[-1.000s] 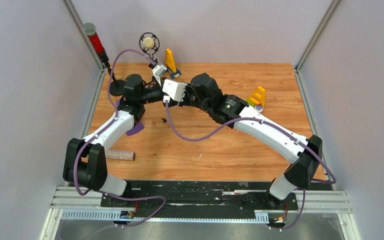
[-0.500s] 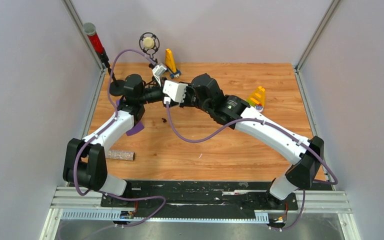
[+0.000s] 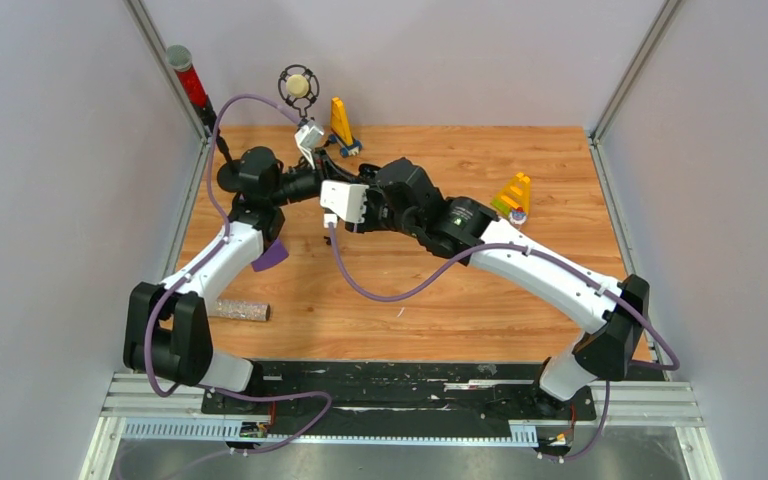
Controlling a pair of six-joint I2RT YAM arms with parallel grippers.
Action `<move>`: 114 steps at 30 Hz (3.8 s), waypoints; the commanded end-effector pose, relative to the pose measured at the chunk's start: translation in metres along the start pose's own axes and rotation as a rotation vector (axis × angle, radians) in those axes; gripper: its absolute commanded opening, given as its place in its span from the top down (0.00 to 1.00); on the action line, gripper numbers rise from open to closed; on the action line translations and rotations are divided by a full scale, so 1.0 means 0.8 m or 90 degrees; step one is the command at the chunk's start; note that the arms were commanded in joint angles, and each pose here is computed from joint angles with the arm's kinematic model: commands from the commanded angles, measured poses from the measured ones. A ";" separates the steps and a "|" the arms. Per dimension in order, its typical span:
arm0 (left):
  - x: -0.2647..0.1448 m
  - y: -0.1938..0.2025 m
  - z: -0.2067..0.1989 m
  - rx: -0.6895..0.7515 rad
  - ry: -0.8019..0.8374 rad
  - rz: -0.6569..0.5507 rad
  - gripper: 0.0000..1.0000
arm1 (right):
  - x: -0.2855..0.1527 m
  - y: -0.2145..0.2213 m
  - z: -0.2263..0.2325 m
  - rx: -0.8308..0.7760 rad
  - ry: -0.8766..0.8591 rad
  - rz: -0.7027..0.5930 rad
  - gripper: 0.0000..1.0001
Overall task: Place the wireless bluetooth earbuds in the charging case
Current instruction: Place the earbud in the charging case, then pick up the earbud from the center of the board.
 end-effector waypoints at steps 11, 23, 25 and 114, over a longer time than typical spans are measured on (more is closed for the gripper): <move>-0.033 0.012 0.011 0.157 -0.018 0.083 1.00 | -0.050 0.161 -0.126 0.303 0.126 0.057 0.44; -0.055 0.038 -0.026 0.308 0.127 0.172 1.00 | 0.009 0.296 -0.146 0.422 -0.040 0.049 0.04; -0.059 0.041 -0.033 0.324 0.145 0.181 1.00 | 0.023 0.314 -0.147 0.376 -0.076 0.063 0.07; -0.058 0.046 -0.050 0.301 0.191 0.186 1.00 | 0.145 0.433 -0.003 0.289 -0.391 0.063 0.39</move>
Point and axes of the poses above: each gripper's point midway between its finger pads, its own x axis out along the fingers, its own z axis along the line the jaws close on, y = z × x, the point moved 4 cm from there along -x, back along the fingers, and after that the axes turned 3 degrees about -x, right-handed, at the moved point
